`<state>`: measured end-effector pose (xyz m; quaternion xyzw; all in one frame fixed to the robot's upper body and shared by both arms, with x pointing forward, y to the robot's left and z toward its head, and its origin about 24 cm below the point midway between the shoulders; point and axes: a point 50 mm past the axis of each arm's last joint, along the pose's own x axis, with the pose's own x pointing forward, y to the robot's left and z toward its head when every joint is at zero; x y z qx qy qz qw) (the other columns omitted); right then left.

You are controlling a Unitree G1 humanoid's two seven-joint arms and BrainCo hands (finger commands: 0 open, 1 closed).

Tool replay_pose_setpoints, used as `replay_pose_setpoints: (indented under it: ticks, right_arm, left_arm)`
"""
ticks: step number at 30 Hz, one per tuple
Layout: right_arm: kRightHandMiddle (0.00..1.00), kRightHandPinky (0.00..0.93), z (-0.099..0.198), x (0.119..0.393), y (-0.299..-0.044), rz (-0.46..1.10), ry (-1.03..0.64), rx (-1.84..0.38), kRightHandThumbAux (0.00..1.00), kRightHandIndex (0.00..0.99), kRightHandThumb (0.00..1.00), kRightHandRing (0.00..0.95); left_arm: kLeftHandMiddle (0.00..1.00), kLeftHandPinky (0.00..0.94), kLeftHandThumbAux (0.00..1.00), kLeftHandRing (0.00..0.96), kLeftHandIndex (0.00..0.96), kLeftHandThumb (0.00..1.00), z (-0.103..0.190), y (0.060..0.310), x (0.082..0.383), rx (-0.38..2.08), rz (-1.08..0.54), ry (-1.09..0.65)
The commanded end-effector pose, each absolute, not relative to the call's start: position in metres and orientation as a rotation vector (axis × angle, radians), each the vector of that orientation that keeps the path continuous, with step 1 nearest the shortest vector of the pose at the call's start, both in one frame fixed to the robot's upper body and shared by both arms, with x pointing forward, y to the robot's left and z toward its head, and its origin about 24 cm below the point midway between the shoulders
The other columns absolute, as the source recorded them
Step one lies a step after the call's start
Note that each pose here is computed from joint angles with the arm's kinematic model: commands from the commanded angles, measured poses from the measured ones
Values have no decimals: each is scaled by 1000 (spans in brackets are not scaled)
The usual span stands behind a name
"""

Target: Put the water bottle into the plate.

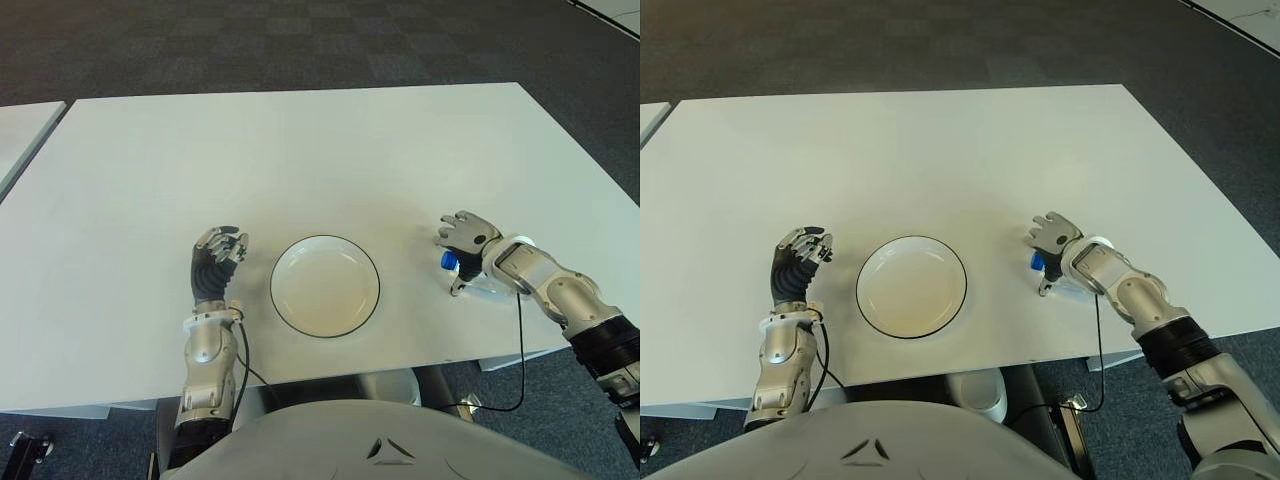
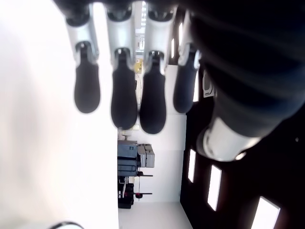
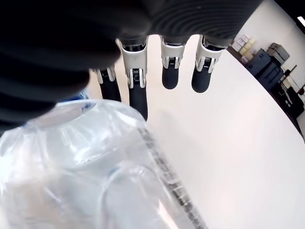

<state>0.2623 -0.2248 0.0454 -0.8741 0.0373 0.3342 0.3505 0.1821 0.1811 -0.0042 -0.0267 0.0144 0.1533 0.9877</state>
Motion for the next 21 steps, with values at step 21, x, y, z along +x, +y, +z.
replay_pose_setpoints:
  ticks: [21]
  right_arm:
    - [165,298,27,251,-232,877,140,-2178,587,54,559,201]
  left_arm:
    - [639,612,712,629,433,707,-6,188,182,-12,309,38]
